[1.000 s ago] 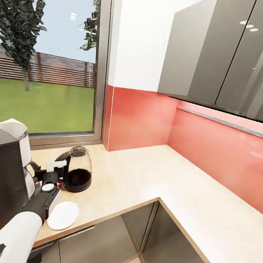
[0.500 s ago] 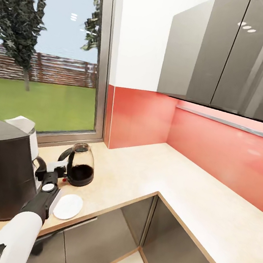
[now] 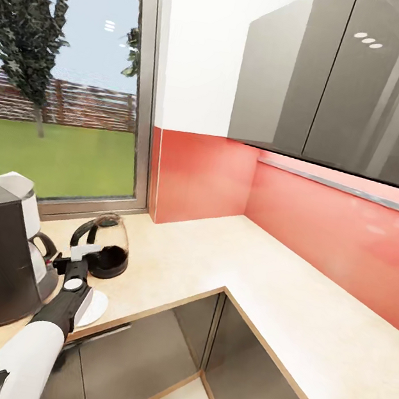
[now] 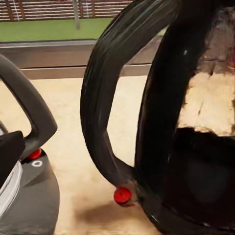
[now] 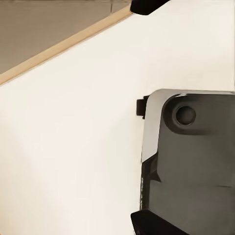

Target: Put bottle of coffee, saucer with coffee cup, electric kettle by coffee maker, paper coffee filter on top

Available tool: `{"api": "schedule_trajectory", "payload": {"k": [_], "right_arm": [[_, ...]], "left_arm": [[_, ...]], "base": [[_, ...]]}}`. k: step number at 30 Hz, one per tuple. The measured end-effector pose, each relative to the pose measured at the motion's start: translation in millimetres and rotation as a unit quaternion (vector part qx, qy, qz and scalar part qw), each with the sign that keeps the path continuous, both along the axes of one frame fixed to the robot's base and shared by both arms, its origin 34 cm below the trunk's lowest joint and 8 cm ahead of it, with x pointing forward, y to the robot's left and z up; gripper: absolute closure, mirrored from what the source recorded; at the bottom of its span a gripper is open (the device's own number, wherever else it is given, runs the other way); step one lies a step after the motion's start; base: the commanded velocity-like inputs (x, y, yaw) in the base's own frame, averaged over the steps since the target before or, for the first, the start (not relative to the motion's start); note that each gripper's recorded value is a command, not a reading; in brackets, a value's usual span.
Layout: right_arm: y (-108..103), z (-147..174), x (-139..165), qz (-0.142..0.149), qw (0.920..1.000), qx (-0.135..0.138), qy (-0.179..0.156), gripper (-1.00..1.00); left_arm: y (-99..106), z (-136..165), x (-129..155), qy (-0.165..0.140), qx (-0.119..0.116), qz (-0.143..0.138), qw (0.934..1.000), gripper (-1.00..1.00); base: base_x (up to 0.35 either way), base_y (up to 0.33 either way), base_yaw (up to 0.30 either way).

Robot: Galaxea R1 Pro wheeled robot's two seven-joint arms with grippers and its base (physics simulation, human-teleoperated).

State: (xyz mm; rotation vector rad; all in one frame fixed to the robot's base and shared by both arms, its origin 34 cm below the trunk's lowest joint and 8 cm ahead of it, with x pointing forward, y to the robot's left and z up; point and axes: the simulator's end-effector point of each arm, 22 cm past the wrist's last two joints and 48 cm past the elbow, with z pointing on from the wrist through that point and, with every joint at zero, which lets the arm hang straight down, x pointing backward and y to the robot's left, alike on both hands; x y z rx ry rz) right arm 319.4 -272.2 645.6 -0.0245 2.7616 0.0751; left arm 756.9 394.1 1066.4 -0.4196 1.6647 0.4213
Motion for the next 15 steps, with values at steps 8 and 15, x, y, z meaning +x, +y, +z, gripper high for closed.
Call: {"api": "schedule_trajectory", "payload": {"k": [8, 15], "right_arm": [[0.0, -0.1, 0.1, 0.000, 1.0000, 0.000, 0.000, -1.00], [0.1, 0.0, 0.3, 0.000, 1.0000, 0.000, 0.000, -1.00]], "left_arm": [[0.0, 0.2, 0.2, 0.000, 0.001, 0.000, 1.0000, -1.00], [-2.3, -0.8, 0.0, -0.001, 0.000, -0.002, 1.0000, -1.00]], "base": [[-0.265, -0.176, 0.000], [-0.282, -0.159, 0.000]]}}
